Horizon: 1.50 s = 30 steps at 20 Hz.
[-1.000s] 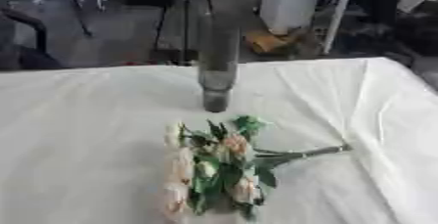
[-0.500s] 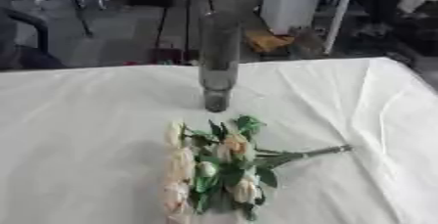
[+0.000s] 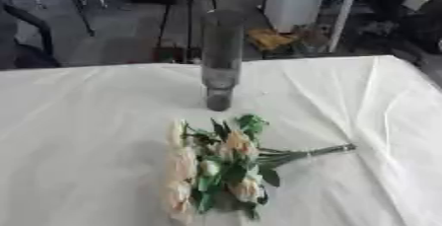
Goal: Arrange flowers into the vase.
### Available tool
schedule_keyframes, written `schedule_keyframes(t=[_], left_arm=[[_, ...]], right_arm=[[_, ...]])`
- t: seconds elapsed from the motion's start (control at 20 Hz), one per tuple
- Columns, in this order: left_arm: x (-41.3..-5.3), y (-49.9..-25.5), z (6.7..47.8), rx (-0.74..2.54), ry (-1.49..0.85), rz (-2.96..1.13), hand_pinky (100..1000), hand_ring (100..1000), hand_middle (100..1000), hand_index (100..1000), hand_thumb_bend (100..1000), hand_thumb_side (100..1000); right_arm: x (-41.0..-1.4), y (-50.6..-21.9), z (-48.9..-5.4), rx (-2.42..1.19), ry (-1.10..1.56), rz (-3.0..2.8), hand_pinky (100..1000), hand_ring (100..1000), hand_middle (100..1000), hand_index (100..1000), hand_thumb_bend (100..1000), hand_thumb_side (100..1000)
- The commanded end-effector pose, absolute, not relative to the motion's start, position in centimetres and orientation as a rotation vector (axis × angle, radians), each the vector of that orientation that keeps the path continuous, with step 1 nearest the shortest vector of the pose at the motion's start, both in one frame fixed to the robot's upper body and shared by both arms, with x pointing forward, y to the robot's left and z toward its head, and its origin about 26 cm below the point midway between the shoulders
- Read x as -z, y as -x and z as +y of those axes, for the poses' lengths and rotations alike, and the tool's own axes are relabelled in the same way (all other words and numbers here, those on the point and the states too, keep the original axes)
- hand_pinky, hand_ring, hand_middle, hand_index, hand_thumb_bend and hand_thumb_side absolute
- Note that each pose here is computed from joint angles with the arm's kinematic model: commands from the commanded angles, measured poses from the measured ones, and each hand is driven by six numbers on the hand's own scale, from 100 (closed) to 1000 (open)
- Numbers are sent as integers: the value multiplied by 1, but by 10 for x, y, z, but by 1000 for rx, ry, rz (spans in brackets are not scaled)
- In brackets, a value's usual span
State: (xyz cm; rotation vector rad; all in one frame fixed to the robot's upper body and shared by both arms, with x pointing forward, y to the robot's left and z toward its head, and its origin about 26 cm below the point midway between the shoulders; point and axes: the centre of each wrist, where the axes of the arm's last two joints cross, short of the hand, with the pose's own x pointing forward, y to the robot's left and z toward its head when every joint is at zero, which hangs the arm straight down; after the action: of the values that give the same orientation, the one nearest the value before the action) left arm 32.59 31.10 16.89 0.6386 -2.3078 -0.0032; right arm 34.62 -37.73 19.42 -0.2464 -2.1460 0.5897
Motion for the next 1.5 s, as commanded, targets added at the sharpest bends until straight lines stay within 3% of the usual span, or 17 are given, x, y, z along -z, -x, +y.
schedule_keyframes(t=[0.05,0.5,1.5], left_arm=[[-177,-325,310,18,-632,-2334,743,654,699,786,600,875],[-176,-326,309,25,-624,-2331,743,655,701,787,606,869],[-175,-326,307,35,-608,-2328,746,655,702,789,609,864]], right_arm=[[-211,-347,-383,-698,287,-2132,779,790,778,873,134,342],[-200,-357,-377,-852,251,-2015,778,827,778,869,243,281],[-168,-378,-359,-1112,249,-1813,774,823,764,853,334,275]])
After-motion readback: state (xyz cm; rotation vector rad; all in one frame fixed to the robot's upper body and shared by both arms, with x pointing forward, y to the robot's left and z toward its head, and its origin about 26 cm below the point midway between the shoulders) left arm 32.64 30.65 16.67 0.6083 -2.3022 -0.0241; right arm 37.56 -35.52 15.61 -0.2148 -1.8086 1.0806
